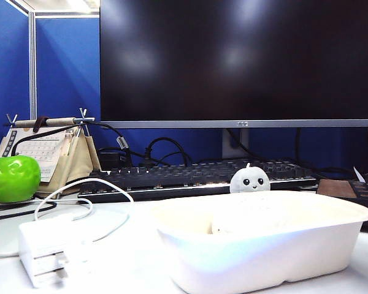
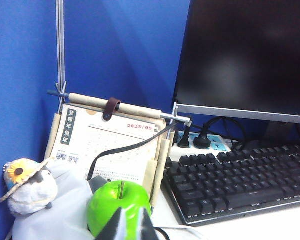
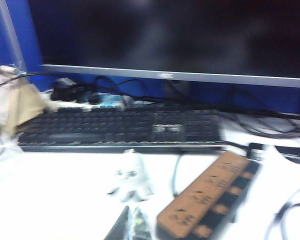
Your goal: Place the tilting octopus upright.
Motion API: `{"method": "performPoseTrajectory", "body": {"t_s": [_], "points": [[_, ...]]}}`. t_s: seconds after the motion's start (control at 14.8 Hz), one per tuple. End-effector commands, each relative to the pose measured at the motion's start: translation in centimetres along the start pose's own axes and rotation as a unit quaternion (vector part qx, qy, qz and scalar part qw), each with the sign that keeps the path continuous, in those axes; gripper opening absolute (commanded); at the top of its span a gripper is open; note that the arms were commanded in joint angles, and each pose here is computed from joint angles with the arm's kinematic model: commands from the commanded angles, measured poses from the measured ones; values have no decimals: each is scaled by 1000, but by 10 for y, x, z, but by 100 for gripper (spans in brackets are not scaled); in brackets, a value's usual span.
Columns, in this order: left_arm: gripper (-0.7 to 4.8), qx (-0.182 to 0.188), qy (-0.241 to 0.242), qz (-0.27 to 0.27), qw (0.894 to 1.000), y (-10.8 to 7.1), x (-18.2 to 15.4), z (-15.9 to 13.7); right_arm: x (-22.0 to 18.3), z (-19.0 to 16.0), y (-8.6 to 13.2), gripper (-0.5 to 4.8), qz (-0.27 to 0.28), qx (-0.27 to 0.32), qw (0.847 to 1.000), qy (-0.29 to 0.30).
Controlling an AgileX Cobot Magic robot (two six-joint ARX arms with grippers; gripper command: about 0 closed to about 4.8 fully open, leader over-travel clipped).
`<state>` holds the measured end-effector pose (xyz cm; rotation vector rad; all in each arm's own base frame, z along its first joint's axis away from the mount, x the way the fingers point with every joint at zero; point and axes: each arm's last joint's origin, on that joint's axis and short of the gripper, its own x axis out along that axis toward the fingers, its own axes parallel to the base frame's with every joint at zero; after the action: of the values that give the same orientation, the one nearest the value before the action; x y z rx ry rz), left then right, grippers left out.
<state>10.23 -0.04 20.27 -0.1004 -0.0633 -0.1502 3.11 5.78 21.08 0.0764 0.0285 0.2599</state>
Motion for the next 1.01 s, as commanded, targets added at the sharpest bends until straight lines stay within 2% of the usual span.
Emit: {"method": "performPoseTrajectory", "body": {"t_s": [0.07, 0.2, 0.34, 0.4, 0.54, 0.67, 0.81, 1.01], "points": [[49, -1, -4, -2, 1000, 0, 0, 1, 10, 2, -1, -5, 72, 33, 997, 11], [49, -1, -1, -1, 1000, 0, 0, 0, 24, 5, -8, -6, 119, 44, 992, 18], [49, -2, 1, -1, 1000, 0, 0, 0, 35, 10, -25, -6, 130, 51, 990, 5], [49, -2, 1, 0, 1000, 0, 0, 0, 37, 13, -36, -6, 116, 50, 992, -6], [49, -2, 1, -1, 1000, 0, 0, 0, 36, 15, -59, -6, 30, 48, 998, -19], [49, -2, 2, -1, 1000, 0, 0, 0, 32, 15, -74, -5, -50, 48, 997, -28], [49, -2, 2, 0, 1000, 0, 0, 0, 29, 16, -79, -6, -78, 47, 995, -32], [49, -2, 4, 0, 1000, 0, 0, -1, 29, 14, -80, -6, -81, 43, 995, -38]]}}
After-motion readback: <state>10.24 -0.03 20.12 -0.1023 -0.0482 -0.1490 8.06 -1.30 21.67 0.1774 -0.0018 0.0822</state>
